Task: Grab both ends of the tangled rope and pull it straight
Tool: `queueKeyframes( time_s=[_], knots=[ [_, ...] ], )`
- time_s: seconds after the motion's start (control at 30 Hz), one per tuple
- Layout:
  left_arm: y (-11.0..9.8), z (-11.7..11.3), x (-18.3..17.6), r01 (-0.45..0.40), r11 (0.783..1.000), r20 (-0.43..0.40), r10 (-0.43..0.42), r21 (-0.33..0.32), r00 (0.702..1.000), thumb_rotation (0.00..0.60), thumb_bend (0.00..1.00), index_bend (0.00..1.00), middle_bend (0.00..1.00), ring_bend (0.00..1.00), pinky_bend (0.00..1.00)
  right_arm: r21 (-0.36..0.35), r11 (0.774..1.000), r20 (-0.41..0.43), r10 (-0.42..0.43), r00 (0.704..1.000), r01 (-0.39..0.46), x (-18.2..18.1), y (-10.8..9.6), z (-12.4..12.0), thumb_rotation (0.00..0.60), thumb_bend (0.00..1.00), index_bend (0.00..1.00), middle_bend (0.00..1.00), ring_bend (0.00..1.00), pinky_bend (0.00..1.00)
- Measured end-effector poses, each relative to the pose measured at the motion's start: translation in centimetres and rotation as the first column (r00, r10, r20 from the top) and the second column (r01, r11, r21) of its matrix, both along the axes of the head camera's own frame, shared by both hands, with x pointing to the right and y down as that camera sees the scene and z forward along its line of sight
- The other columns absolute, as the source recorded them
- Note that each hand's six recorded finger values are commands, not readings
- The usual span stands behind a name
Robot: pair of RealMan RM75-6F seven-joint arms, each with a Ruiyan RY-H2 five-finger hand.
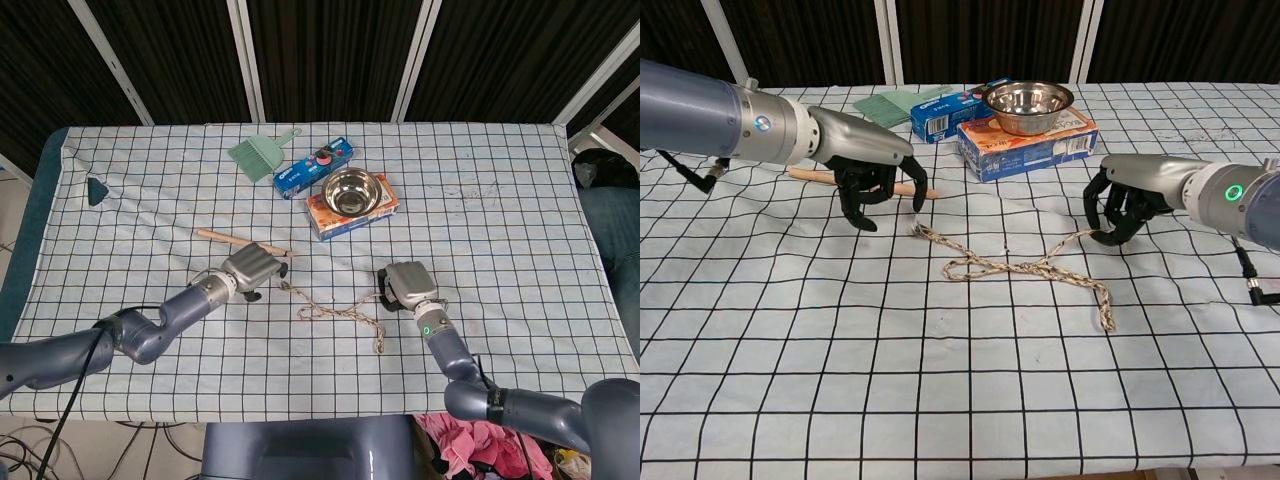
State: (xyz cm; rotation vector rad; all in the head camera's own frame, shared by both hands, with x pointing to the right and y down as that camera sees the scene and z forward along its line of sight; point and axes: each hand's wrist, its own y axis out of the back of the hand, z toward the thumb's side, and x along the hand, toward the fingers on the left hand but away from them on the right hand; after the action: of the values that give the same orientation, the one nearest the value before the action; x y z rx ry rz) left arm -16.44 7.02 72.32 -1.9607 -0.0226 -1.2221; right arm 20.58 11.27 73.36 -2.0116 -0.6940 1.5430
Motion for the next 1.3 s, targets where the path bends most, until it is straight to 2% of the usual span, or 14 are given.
queueKeyframes(
  time_s=[0.17,0.33,0.47,0.53,0.73,1.13,1.3],
  knots=[
    [-0.1,0.5,0.8,0.001,0.998,-0.029,0.001,0.07,1.0,0.6,0.16,0.34,0.82,0.76,0.68,0.025,0.999,0.017,0.025,1.0,-0.026,0.4,-0.4,-0.3,0.6,0.41,0.61,0.84,1.0,0.92],
    [0.3,1.1,1.3,0.016,0.997,-0.055,-0.012,0.075,0.998,0.6,0.17,0.37,0.82,0.76,0.68,0.024,0.999,0.022,0.026,0.999,-0.027,0.5,-0.3,-0.3,0.6,0.41,0.61,0.84,1.0,0.92],
    [0.3,1.5,1.9,0.014,0.994,-0.072,-0.006,0.109,0.997,0.6,0.23,0.39,0.83,0.77,0.68,0.022,0.999,0.025,0.024,0.999,-0.024,0.5,-0.3,-0.3,0.6,0.41,0.61,0.84,1.0,0.92],
    [0.4,1.8,2.2,0.018,0.994,-0.079,-0.01,0.105,0.997,0.6,0.26,0.41,0.84,0.77,0.68,0.022,0.999,0.025,0.023,0.999,-0.024,0.5,-0.3,-0.2,0.6,0.41,0.61,0.84,1.0,0.92],
    [0.6,2.6,2.7,0.008,0.994,-0.07,-0.001,0.108,0.998,0.6,0.26,0.43,0.84,0.77,0.68,0.022,0.999,0.02,0.025,0.999,-0.025,0.6,-0.3,-0.1,0.6,0.41,0.62,0.85,1.0,0.92],
    [1.0,3.1,3.4,0.05,0.996,-0.112,-0.043,0.067,0.993,0.6,0.26,0.48,0.85,0.78,0.68,0.01,0.998,0.011,0.062,0.998,-0.062,0.6,-0.2,0.2,0.6,0.41,0.62,0.85,1.0,0.92],
    [0.9,3.3,3.7,0.051,0.996,-0.12,-0.041,0.074,0.992,0.6,0.27,0.49,0.85,0.79,0.68,0.015,0.997,0.005,0.073,0.997,-0.073,0.6,-0.3,0.2,0.6,0.41,0.63,0.85,1.0,0.92]
  ],
)
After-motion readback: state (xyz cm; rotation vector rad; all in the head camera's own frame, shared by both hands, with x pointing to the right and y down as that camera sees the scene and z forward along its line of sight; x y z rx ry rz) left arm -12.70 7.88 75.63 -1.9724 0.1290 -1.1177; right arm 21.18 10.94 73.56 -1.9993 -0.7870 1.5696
